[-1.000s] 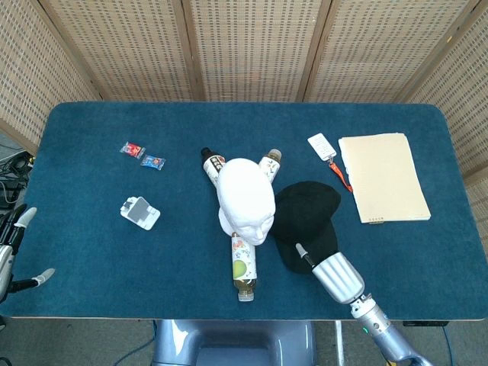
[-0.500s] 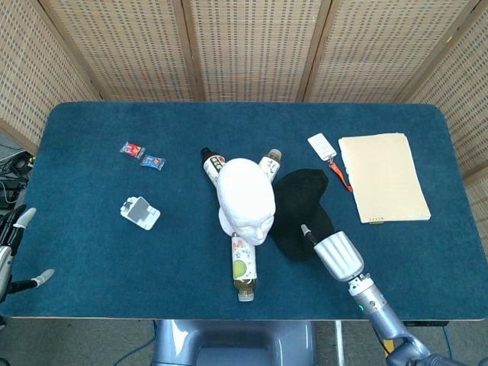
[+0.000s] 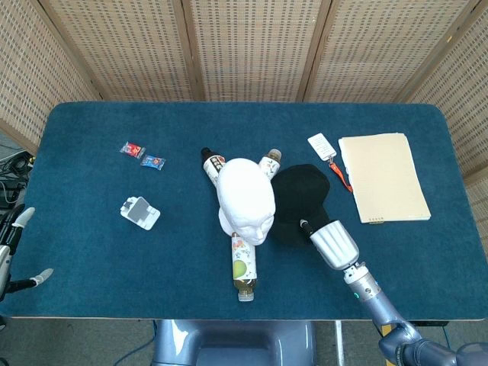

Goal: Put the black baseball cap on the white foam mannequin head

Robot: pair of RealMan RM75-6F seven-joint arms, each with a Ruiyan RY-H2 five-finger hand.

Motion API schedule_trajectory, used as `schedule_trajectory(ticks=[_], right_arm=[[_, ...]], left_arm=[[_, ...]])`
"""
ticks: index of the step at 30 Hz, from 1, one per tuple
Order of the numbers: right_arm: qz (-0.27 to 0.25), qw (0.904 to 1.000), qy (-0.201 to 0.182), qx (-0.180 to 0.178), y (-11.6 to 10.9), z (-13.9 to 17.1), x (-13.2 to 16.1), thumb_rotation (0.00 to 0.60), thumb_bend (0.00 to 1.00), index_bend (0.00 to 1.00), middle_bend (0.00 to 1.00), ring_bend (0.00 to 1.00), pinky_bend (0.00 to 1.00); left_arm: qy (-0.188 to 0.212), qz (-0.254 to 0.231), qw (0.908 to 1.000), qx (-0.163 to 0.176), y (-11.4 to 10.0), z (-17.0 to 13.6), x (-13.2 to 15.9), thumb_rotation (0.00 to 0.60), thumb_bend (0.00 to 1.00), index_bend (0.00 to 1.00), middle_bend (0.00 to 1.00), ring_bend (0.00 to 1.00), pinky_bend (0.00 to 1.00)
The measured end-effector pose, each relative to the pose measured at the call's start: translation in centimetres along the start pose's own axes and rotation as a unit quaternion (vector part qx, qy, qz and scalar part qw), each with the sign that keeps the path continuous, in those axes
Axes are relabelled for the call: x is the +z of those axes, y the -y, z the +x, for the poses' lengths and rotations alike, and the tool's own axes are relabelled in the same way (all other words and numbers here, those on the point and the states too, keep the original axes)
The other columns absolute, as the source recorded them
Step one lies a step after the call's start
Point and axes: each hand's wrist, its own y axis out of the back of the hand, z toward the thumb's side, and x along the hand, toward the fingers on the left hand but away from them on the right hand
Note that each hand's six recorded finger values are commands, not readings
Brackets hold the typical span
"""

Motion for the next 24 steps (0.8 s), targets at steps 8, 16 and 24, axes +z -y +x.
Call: schedule_trajectory(ticks=[8,16,24], right_arm=[[-0.038,0.9971,0.062,-0.021,-1.0,-0.4,-3.2,0.600,0.79,0.70,1.00,1.00,1.00],[-0.036,0.9857,0.145,-0.077,-4.3,-1.6,-9.4,0.600,0.79,0.71,1.00,1.00,1.00],[-0.010,0.9680,0.211,-0.135,-9.2,-3.1,-15.7,0.600,0.79,0.72,1.00,1.00,1.00]], left_arm=[[0.001,0.001,1.0000,-0.003,0.1,0.0,0.0,0.600,0.00,0.00,0.00,0.00,0.00],[0.003,0.001,1.0000,-0.006,0.3,0.0,0.2,0.600,0.00,0.00,0.00,0.00,0.00],[0.003,-0.003,1.0000,-0.003,0.1,-0.1,0.2,0.600,0.00,0.00,0.00,0.00,0.00]])
